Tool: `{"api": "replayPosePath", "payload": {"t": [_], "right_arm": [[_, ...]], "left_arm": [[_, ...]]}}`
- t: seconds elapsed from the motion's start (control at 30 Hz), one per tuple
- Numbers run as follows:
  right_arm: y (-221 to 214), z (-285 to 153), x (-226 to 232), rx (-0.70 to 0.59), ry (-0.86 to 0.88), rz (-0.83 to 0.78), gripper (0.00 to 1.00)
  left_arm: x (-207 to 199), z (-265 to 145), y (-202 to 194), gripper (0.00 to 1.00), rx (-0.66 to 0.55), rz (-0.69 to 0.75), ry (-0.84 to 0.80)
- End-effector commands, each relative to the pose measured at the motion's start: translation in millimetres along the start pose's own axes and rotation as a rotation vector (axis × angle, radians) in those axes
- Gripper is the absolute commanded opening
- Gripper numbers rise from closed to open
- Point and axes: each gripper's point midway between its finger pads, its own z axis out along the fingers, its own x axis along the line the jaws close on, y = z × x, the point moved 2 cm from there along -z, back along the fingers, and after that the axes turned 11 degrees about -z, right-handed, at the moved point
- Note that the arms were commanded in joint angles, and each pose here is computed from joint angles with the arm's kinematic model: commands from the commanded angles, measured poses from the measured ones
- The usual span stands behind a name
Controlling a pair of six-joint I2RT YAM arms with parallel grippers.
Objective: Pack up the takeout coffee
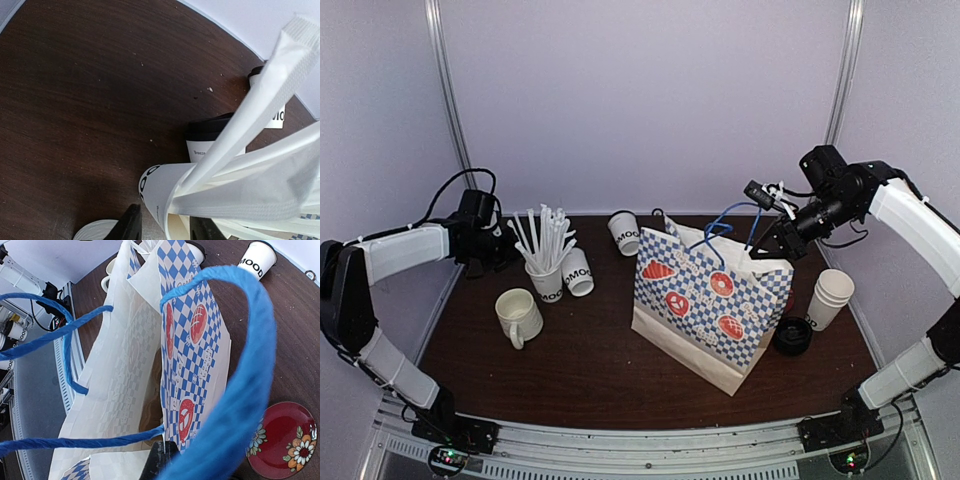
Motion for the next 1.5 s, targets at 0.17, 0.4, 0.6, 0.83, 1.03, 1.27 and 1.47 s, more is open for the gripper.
{"api": "replayPosePath", "payload": {"t": [0.17,0.4,0.6,0.83,1.03,1.27,1.47], "right_arm": [[-4.2,5.4,-6.4,0.014,-0.003,0.013,0.01],[-4.4,7.5,-8.2,0.018,0.002,0.016,0.01],[-6.6,7.6,-7.6,0.022,-0.002,0.015,0.01],[-9.6,8.9,-8.0,0.027,-0.006,0.016,0.01],[-10.1,9.8,-8.5,0.027,-0.005,0.014,0.01],[-10.1,9.1,-7.3,0.026,-0.004,0.009,0.01],[-10.1,8.5,-7.1,0.025,-0.007,0.008,0.01]], "left_arm": [[5.0,0.8,-14.6,0.30,0.100,0.050,0.013],[4.4,10.7,-17.9,0.25,0.138,0.060,0.016],[-0.2,17.7,-13.1,0.18,0.144,0.065,0.018],[-3.2,6.7,-3.1,0.00,0.126,0.101,0.056],[3.7,-3.5,7.1,0.00,0.114,0.144,0.114],[23.0,-21.6,46.7,0.00,0.042,0.103,0.142],[53.2,-26.5,83.9,0.00,-0.009,0.032,0.170]]}}
